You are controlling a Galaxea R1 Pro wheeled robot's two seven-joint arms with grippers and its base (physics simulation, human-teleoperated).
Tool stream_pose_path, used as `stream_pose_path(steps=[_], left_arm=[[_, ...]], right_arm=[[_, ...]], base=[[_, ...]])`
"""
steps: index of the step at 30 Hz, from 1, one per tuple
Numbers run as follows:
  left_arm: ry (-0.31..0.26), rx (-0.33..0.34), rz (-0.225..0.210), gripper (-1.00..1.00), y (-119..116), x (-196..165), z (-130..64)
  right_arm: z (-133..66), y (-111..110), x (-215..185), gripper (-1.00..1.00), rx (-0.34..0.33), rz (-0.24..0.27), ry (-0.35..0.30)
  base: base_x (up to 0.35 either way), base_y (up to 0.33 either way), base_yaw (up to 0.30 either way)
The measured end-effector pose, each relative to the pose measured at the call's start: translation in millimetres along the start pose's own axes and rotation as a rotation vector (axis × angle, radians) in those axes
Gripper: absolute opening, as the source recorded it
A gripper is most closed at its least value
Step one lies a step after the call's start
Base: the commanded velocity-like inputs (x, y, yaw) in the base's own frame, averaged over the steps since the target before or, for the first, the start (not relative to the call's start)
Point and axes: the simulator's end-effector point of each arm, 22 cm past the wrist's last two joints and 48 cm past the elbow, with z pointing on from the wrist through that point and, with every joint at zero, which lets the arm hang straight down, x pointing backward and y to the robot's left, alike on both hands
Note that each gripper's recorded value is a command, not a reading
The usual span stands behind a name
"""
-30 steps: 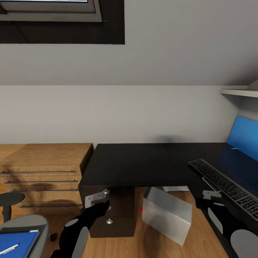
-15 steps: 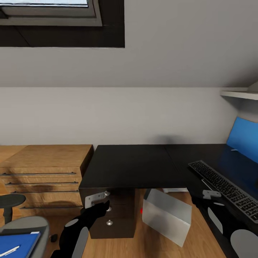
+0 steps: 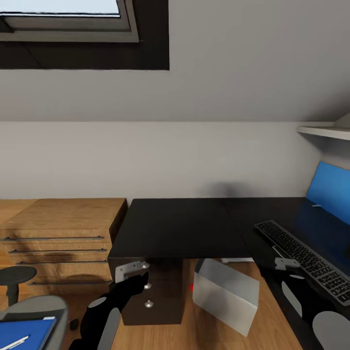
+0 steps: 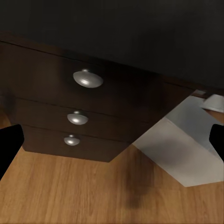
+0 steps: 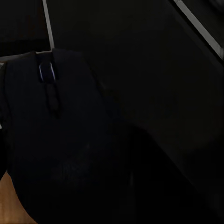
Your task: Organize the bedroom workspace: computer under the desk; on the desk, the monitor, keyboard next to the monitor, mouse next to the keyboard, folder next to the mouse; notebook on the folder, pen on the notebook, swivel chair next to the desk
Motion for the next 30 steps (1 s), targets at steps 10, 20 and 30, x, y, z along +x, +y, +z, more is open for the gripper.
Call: stream_pose_path(steps=[10,20,30], left_arm=[[0.000,0.000,0.000,1.00,-3.7,-10.6,-9.0],[-0.003,-0.003,0.000,1.00,-6.4,-21.6,-18.0],[-0.007,-0.004,-0.001,1.00,-9.3,-32.5,-27.3]], right_arm=[[-10.0,0.3,-10.7,-1.00,-0.003,-0.001,-0.002],[-21.0,42.2,-32.6,-1.00,-0.058,0.016,-0.074],[-31.4,50.9,-45.6,-1.00,-0.070,0.020,-0.097]], base=[[0.000,0.000,0.000],[0.000,0.000,0.006],[0.000,0.000,0.230]])
